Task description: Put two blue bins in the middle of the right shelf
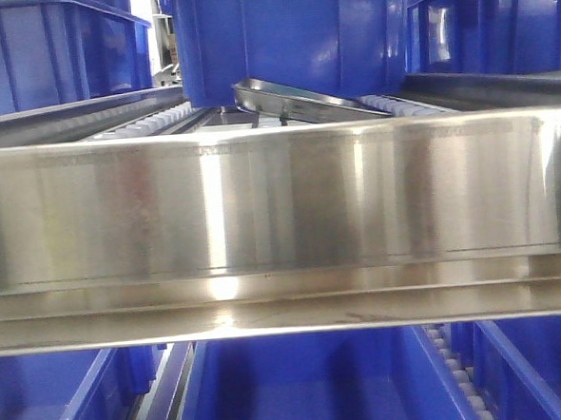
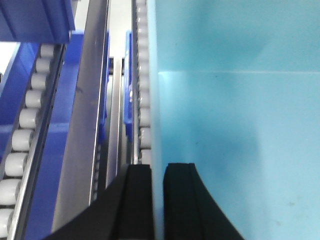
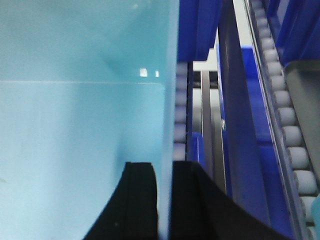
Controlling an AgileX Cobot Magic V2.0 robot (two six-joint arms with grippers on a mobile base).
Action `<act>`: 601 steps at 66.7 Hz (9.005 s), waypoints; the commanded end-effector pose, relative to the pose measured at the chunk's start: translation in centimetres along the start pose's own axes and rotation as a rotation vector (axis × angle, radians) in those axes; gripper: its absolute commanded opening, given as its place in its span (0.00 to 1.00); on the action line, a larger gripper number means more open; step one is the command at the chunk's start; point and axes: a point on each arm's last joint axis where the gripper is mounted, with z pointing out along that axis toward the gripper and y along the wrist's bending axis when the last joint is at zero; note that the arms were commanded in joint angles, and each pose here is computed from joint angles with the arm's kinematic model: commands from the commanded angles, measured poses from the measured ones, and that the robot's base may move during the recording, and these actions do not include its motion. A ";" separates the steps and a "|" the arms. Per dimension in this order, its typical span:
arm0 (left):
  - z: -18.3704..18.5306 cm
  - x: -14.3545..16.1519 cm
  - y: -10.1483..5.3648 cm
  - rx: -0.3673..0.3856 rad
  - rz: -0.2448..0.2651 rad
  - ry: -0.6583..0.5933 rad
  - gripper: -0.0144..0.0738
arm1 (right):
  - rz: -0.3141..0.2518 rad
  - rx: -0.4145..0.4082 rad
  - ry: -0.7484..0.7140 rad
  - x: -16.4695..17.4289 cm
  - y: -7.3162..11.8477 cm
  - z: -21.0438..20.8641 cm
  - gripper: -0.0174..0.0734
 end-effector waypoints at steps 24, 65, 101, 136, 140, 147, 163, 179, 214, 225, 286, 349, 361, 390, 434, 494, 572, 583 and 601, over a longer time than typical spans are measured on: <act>-4.6 -1.1 -0.4 0.002 0.072 -0.186 0.04 | -0.020 -0.005 -0.168 -1.1 -0.9 -4.2 0.02; -4.6 -1.1 -0.3 -0.003 0.072 -0.182 0.04 | -0.020 -0.006 -0.170 -1.1 -0.9 -4.2 0.02; -4.6 -1.1 -0.3 -0.005 0.074 -0.183 0.04 | -0.020 -0.008 -0.175 -1.2 -0.9 -4.2 0.02; -4.6 -1.1 -0.3 -0.006 0.075 -0.184 0.04 | -0.020 -0.012 -0.185 -1.3 -0.9 -4.2 0.02; -4.6 -1.1 -0.3 -0.006 0.075 -0.184 0.04 | -0.020 -0.013 -0.187 -1.3 -0.9 -4.2 0.02; -4.6 -1.1 -0.3 -0.006 0.075 -0.184 0.04 | -0.020 -0.013 -0.187 -1.3 -0.9 -4.2 0.02; -4.6 -1.1 -0.3 -0.006 0.075 -0.184 0.04 | -0.021 -0.019 -0.201 -1.4 -0.8 -4.3 0.02; -4.6 -1.1 -0.3 -0.006 0.075 -0.184 0.04 | -0.024 -0.055 -0.282 -2.1 -0.5 -4.4 0.02; -4.6 -1.1 -0.3 -0.006 0.075 -0.184 0.04 | -0.025 -0.073 -0.322 -2.5 -0.3 -4.6 0.02; -4.6 -1.1 -0.3 -0.006 0.075 -0.184 0.04 | -0.025 -0.073 -0.322 -2.5 -0.3 -4.6 0.02; -4.6 -1.1 -0.3 -0.008 0.076 -0.185 0.04 | -0.025 -0.073 -0.322 -2.5 -0.3 -4.6 0.02; -4.6 -1.1 -0.3 -0.008 0.076 -0.185 0.04 | -0.025 -0.073 -0.322 -2.5 -0.3 -4.6 0.02; -4.6 -1.1 -0.3 -0.008 0.076 -0.185 0.04 | -0.025 -0.073 -0.322 -2.5 -0.3 -4.6 0.02; -4.6 -1.1 -0.3 -0.006 0.076 -0.188 0.04 | -0.025 -0.073 -0.322 -2.5 -0.3 -4.6 0.02; -4.7 -1.3 -0.4 0.006 0.077 -0.206 0.04 | -0.025 -0.073 -0.322 -2.5 -0.3 -4.6 0.02; -4.7 -1.3 -0.4 0.006 0.077 -0.206 0.04 | -0.025 -0.073 -0.322 -2.5 -0.3 -4.6 0.02; -4.7 -1.3 -0.4 0.006 0.077 -0.206 0.04 | -0.025 -0.073 -0.322 -2.5 -0.3 -4.6 0.02; -4.7 -1.3 -0.4 0.006 0.077 -0.206 0.04 | -0.025 -0.073 -0.322 -2.5 -0.3 -4.6 0.02; -4.7 -1.3 -0.4 0.006 0.077 -0.206 0.04 | -0.025 -0.073 -0.322 -2.5 -0.3 -4.6 0.02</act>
